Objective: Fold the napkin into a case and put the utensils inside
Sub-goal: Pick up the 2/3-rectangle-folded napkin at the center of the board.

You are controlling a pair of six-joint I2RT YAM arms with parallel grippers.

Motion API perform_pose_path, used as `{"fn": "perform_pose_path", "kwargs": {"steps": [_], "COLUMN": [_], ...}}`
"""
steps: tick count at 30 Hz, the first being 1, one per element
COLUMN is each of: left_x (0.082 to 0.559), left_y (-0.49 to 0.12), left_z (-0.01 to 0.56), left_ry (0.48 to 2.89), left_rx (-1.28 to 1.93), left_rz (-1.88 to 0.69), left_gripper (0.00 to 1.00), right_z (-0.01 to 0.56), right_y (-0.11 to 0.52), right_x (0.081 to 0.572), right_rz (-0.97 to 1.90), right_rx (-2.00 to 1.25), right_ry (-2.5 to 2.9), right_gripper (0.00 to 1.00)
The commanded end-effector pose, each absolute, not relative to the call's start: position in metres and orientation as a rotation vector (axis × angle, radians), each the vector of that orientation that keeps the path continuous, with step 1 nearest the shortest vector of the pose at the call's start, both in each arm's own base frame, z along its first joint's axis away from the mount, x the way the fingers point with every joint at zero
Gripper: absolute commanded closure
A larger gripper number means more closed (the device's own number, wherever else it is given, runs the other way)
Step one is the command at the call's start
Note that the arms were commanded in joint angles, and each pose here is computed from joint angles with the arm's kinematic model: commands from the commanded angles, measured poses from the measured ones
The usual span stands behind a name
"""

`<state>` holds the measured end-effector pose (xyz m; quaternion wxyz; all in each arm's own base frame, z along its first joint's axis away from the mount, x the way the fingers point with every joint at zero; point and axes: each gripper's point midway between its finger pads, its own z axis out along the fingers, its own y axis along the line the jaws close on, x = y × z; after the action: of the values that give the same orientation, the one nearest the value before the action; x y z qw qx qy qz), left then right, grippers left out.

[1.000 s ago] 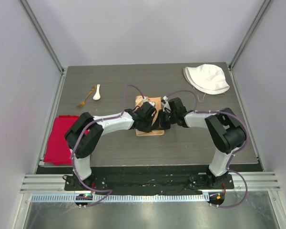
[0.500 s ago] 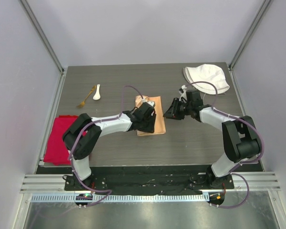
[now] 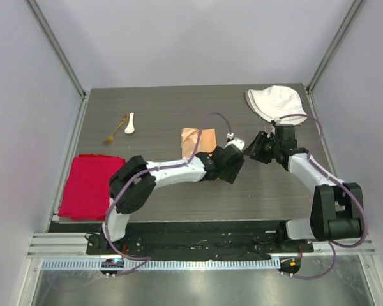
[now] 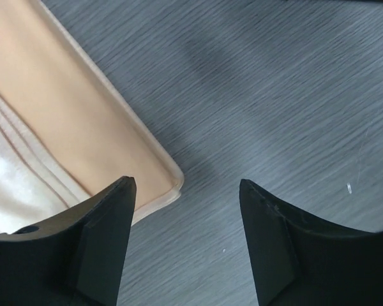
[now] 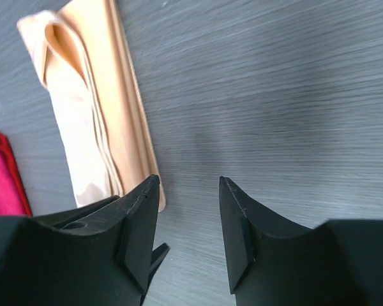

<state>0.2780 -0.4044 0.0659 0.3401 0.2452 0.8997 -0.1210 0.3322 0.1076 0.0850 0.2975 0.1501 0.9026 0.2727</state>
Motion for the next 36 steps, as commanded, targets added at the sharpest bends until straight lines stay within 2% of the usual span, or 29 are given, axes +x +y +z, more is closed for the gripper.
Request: {"fn": "perform_pose_path", "kwargs": {"steps": [1, 11, 16, 20, 21, 24, 25, 29, 32, 36], "left_x": [0.289, 0.283, 0.280, 0.281, 0.282, 0.285, 0.284, 0.284, 0.282, 0.280], "left_y": [-0.394, -0.399, -0.401, -0.398, -0.396, -0.388, -0.385, -0.373, -0.365, -0.354], "left_z": [0.052, 0.040, 0.021, 0.020, 0.023, 0.035, 0.035, 0.064, 0.079, 0.087], "left_ry": [2.328, 2.341, 2.374, 2.384, 2.386, 2.400, 2.411, 2.423, 2.425, 2.425], "left_rx": [0.720, 0.698, 0.707, 0.696, 0.682, 0.637, 0.615, 0.511, 0.443, 0.383], "left_rz": [-0.031, 0.101, 0.104, 0.116, 0.114, 0.076, 0.065, -0.087, -0.235, -0.341], "left_gripper": [0.32, 0.36, 0.49, 0.65, 0.78, 0.96, 0.99, 1.00, 1.00, 1.00], "right_z": [0.092, 0.077, 0.067, 0.062, 0.060, 0.061, 0.061, 0.079, 0.087, 0.085], "right_y": [0.082, 0.084, 0.089, 0.097, 0.101, 0.116, 0.123, 0.153, 0.172, 0.196], "right_x": [0.331, 0.324, 0.323, 0.328, 0.328, 0.335, 0.336, 0.350, 0.362, 0.375], "right_rz": [0.585, 0.609, 0.640, 0.690, 0.711, 0.777, 0.801, 1.002, 1.040, 1.068], "right_rx": [0.424, 0.431, 0.402, 0.364, 0.357, 0.311, 0.285, 0.224, 0.193, 0.149], "right_ry": [2.365, 2.407, 2.427, 2.443, 2.449, 2.436, 2.439, 2.360, 2.325, 2.341], "right_gripper": [0.52, 0.53, 0.55, 0.55, 0.54, 0.52, 0.50, 0.45, 0.37, 0.35]}}
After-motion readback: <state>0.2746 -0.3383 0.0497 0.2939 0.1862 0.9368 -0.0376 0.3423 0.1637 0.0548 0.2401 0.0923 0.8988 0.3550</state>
